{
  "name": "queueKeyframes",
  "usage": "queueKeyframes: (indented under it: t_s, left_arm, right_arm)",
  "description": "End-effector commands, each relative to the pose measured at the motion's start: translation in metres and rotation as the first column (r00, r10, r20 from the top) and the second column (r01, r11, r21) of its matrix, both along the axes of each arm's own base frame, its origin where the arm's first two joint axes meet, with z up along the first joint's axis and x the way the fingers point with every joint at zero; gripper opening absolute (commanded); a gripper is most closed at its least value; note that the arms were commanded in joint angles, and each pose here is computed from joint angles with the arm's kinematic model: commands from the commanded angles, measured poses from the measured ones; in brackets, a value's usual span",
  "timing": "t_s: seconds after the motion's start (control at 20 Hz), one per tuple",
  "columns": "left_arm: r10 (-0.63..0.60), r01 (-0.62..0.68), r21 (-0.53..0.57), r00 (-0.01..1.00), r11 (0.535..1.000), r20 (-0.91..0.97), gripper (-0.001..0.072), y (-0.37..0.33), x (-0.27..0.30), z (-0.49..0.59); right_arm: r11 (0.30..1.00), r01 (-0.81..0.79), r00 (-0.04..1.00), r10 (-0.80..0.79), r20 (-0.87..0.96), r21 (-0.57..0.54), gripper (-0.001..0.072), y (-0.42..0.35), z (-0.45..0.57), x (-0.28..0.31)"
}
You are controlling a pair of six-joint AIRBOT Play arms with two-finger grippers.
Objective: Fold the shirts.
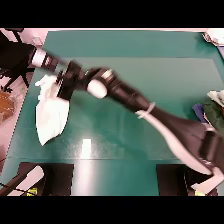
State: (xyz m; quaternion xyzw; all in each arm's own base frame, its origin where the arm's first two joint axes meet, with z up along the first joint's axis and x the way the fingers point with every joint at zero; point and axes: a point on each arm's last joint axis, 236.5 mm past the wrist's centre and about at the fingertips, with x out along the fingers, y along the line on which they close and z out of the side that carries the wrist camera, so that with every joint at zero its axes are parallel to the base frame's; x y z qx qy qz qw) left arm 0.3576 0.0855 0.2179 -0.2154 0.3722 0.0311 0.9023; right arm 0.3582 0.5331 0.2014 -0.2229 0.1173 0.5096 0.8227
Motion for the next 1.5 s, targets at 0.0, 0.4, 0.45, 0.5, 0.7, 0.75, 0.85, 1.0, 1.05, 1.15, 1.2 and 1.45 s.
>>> queueKeyframes:
  t_s: [0.0,0.4,0.45,0.5,0.7,0.75,0.85,1.0,1.05,1.15,1.2,1.45]
  left_arm:
    - [-0.09,0.09,-0.025,0.996,0.996,-0.017,0.0343,-0.024,-0.003,-0.002]
    - [-0.419,0.427,0.031,0.897,0.904,-0.142,0.0155,-0.108,-0.022,-0.025]
    - [-0.439,0.451,0.037,0.883,0.892,-0.168,0.0119,-0.114,-0.024,-0.031]
    - [-0.453,0.467,0.034,0.872,0.884,-0.186,0.0119,-0.119,-0.026,-0.038]
    - [-0.454,0.456,-0.066,0.843,0.888,-0.289,0.0259,-0.128,-0.036,-0.109]
    - [-0.449,0.443,-0.098,0.831,0.891,-0.327,0.0392,-0.129,-0.043,-0.133]
    - [-0.458,0.429,-0.167,0.786,0.888,-0.415,0.0426,-0.133,-0.068,-0.183]
    - [-0.498,0.406,-0.289,0.674,0.867,-0.546,0.0428,-0.144,-0.122,-0.235]
    - [-0.508,0.394,-0.321,0.641,0.861,-0.576,0.0428,-0.147,-0.138,-0.247]
    - [-0.493,0.354,-0.343,0.625,0.87,-0.605,0.07,-0.149,-0.152,-0.265]
    - [-0.474,0.329,-0.342,0.631,0.88,-0.614,0.069,-0.149,-0.155,-0.274]
    - [-0.384,0.251,-0.311,0.771,0.917,-0.508,0.069,-0.152,-0.116,-0.287]
  right_arm:
    - [0.993,0.118,0.993,-0.118,0.009,0.01,0.0026,-0.091,0.075,0.021]
    - [0.845,0.409,0.814,-0.508,-0.28,-0.344,0.0026,-0.332,0.042,0.043]
    - [0.821,0.439,0.755,-0.558,-0.346,-0.366,0.0026,-0.356,0.027,0.046]
    - [0.813,0.45,0.698,-0.578,-0.422,-0.369,0.0026,-0.373,0.01,0.046]
    - [0.827,0.43,0.465,-0.547,-0.696,-0.362,0.0026,-0.409,-0.063,0.027]
    - [0.82,0.429,0.413,-0.551,-0.725,-0.379,0.0026,-0.417,-0.082,0.023]
    - [0.802,0.433,0.33,-0.567,-0.755,-0.412,0.0026,-0.43,-0.114,0.016]
    - [0.798,0.408,0.267,-0.569,-0.778,-0.444,0.0026,-0.435,-0.144,0.003]
    - [0.799,0.398,0.256,-0.568,-0.782,-0.45,0.0026,-0.435,-0.149,-0.001]
    - [0.805,0.383,0.253,-0.564,-0.786,-0.453,0.0026,-0.433,-0.156,-0.005]
    - [0.81,0.377,0.265,-0.56,-0.785,-0.45,0.0026,-0.431,-0.156,-0.005]
    - [0.809,0.389,0.276,-0.559,-0.782,-0.441,0.0026,-0.431,-0.155,-0.001]
